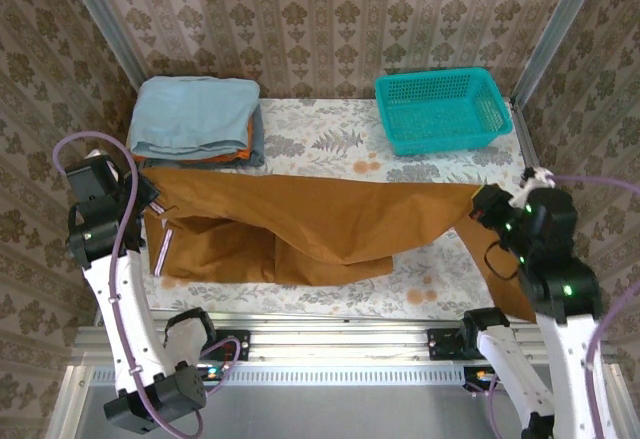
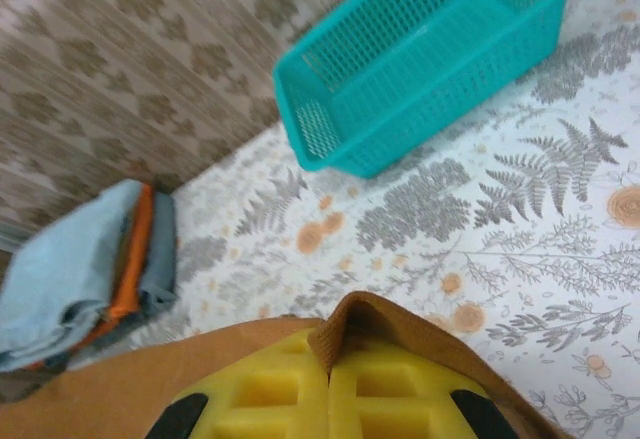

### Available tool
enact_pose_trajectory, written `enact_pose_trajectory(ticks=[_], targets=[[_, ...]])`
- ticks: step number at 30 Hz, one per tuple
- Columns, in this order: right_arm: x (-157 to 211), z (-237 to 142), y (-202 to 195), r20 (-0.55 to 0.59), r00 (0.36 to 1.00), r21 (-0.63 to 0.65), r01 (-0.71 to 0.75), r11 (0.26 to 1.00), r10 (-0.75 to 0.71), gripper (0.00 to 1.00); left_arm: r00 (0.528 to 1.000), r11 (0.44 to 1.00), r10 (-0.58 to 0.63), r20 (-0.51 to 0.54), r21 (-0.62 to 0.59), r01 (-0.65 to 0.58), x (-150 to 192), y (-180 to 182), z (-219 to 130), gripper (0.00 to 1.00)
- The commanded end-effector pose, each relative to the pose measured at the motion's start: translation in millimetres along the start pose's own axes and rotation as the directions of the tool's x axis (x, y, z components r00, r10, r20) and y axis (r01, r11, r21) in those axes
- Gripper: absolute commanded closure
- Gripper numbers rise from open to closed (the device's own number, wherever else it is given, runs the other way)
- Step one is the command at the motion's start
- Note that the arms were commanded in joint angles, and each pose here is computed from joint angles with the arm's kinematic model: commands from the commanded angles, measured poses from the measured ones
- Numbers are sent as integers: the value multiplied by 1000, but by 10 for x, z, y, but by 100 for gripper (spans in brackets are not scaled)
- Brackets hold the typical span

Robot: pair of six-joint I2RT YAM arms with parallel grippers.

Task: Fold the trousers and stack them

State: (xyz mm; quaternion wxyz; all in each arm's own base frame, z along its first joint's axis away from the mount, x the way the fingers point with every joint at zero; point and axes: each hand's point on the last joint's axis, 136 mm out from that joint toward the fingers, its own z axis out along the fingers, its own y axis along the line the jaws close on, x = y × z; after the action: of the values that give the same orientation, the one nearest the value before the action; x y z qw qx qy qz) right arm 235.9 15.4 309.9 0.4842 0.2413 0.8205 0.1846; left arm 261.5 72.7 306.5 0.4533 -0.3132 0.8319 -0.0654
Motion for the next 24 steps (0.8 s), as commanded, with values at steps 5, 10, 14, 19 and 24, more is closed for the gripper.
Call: enact_pose_trajectory(ticks=[5,10,14,19,24], targets=[[399,1496,-216,-309,948,97,115,989,-79,65,998,999,-33,54,-37,35,-225,72,313,100],[164,2081,-423,-364,930,249,157,956,-58,41,998,996,-55,40,-73,58,-316,155,581,100],[8,1921,-356,-309,949,251,140,958,-57,38,997,993,-69,27,-93,71,-331,226,743,100],[296,1369,-582,-315,948,297,131,946,-33,34,996,992,-84,17,-97,85,-313,275,875,100],[1023,1120,-674,-433,896,226,-3,974,103,31,995,991,-103,13,-87,103,-325,273,954,100]])
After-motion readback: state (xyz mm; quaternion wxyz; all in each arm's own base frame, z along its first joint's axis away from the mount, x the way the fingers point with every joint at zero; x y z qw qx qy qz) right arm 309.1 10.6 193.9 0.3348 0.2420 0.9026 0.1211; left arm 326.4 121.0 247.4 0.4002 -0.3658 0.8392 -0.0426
